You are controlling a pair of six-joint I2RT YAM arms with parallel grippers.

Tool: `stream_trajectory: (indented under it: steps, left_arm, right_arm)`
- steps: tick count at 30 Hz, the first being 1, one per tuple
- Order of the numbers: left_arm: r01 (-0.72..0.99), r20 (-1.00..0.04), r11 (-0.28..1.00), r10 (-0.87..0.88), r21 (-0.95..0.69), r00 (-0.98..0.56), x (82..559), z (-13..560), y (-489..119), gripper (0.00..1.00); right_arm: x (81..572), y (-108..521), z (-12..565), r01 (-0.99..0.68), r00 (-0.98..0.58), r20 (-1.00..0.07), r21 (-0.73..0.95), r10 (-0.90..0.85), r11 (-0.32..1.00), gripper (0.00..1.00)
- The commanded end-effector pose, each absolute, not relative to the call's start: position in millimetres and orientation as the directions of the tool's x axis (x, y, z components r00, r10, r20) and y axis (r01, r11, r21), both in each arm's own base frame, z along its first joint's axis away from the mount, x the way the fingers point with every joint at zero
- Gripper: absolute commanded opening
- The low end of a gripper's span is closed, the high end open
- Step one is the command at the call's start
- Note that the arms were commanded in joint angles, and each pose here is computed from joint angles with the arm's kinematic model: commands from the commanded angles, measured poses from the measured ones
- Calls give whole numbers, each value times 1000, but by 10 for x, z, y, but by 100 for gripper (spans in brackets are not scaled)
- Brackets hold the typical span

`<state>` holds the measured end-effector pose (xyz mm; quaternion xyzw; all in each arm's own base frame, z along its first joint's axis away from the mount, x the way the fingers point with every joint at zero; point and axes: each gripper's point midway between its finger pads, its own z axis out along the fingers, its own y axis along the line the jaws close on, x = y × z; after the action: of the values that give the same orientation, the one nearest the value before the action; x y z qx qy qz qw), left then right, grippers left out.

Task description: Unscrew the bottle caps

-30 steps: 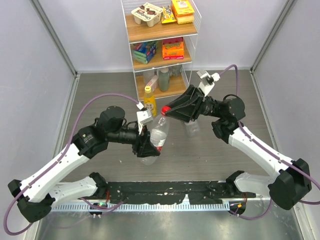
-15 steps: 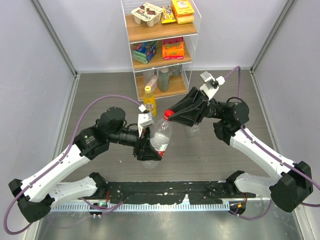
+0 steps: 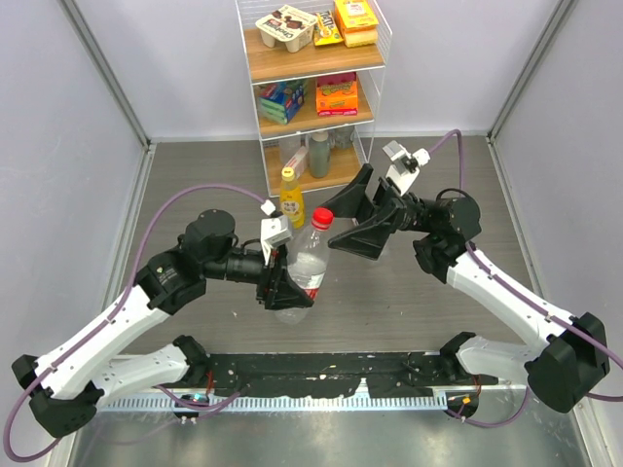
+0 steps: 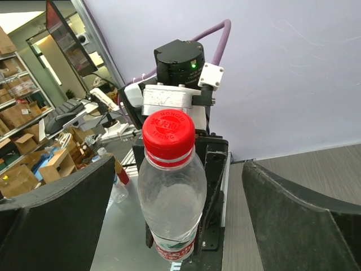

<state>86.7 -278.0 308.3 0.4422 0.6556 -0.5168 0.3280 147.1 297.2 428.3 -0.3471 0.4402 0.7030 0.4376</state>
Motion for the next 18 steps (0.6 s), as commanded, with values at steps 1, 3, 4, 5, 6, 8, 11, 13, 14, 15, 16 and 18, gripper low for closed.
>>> stream_trajectory:
  steps: [1, 3, 4, 5, 6, 8, 11, 13, 14, 15, 16, 18]
  left_arm:
    - [935, -912, 96, 211, -340, -353, 929, 3155, -2769, 0]
    - [936, -913, 117, 208, -332, -350, 956, 3154, -2753, 0]
    - [936, -915, 130, 205, -327, -348, 972, 3154, -2742, 0]
    - [936, -917, 148, 199, -320, -345, 997, 3160, -2729, 0]
    - [936, -920, 163, 195, -313, -341, 1016, 3164, -2715, 0]
    - [935, -926, 201, 183, -294, -330, 1066, 3177, -2678, 0]
    - [923, -931, 279, 175, -264, -319, 1176, 3175, -2608, 0]
    - [911, -931, 335, 185, -240, -314, 1255, 3145, -2552, 0]
    - [902, -930, 366, 194, -228, -313, 1298, 3129, -2513, 0]
    - [893, -928, 396, 202, -216, -314, 1338, 3109, -2478, 0]
    - [881, -923, 426, 215, -206, -320, 1376, 3073, -2436, 0]
    - [860, -919, 477, 228, -182, -321, 1453, 3035, -2370, 0]
  right_arm:
    - [1483, 2948, 4349, -937, -343, -875, 291, 341, -194, 99]
    - [1545, 2959, 4319, -938, -347, -876, 314, 335, -150, 100]
    - [1583, 2962, 4314, -939, -345, -876, 321, 336, -126, 100]
    - [1663, 2964, 4283, -938, -342, -879, 339, 332, -71, 100]
    - [1717, 2960, 4286, -939, -332, -881, 341, 338, -33, 100]
    - [1893, 2936, 4242, -921, -333, -880, 381, 340, 83, 100]
    - [2078, 2853, 4187, -886, -320, -881, 408, 349, 220, 100]
    - [2087, 2828, 4186, -879, -318, -879, 413, 355, 238, 100]
    - [2090, 2819, 4183, -877, -317, -879, 415, 356, 242, 100]
    - [2080, 2813, 4185, -877, -319, -878, 416, 356, 242, 100]
    - [2067, 2808, 4201, -878, -318, -877, 416, 359, 238, 100]
    - [2066, 2793, 4215, -874, -319, -875, 420, 363, 245, 100]
